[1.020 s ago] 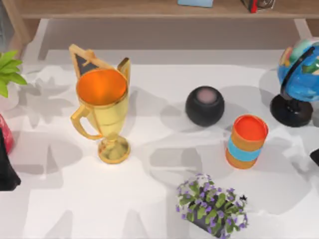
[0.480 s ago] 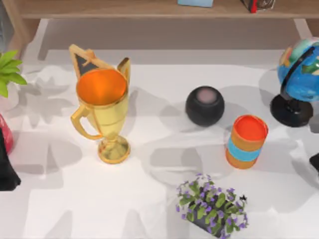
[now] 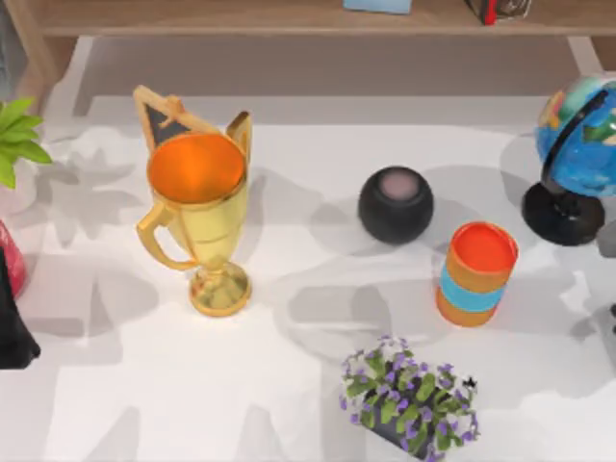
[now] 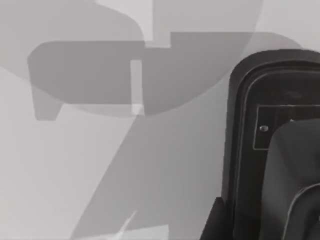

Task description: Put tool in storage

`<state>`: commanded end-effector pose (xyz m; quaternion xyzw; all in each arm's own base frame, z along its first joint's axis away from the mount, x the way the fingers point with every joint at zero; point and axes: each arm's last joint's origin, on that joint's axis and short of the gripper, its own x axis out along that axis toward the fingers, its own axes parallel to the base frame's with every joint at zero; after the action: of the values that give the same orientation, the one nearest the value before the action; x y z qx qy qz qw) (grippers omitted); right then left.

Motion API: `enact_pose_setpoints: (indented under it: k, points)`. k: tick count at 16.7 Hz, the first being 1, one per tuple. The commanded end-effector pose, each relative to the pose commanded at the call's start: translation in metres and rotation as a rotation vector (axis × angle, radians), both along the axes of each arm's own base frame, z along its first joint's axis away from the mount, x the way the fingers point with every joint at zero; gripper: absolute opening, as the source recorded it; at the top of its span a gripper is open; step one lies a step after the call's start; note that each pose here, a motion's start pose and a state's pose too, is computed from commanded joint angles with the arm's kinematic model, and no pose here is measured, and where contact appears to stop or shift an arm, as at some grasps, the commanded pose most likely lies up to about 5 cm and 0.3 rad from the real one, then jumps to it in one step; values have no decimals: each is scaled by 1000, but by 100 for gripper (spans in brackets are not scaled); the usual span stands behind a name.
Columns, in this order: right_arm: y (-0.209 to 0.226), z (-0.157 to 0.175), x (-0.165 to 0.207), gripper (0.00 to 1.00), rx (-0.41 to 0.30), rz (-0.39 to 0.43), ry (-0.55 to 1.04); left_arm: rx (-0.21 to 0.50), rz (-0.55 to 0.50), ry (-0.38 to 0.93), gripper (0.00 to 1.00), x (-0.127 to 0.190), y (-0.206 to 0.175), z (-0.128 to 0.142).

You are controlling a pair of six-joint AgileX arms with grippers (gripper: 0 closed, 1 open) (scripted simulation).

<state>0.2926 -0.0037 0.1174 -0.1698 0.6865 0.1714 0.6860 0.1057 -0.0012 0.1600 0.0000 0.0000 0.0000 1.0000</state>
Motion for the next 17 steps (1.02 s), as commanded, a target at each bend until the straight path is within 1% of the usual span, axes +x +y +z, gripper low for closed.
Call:
enact_pose_setpoints:
  k: [2,3,12,17]
  points:
    - [0,0,0,2,0,0,0,0,0,0,100,0,0,0]
    - [0,0,0,0,0,0,0,0,0,0,100,0,0,0]
    - [0,2,0,0,0,-1,-3,0,0,0,100,0,0,0]
    - [0,20,1,0,0,0,1,0,0,0,100,0,0,0]
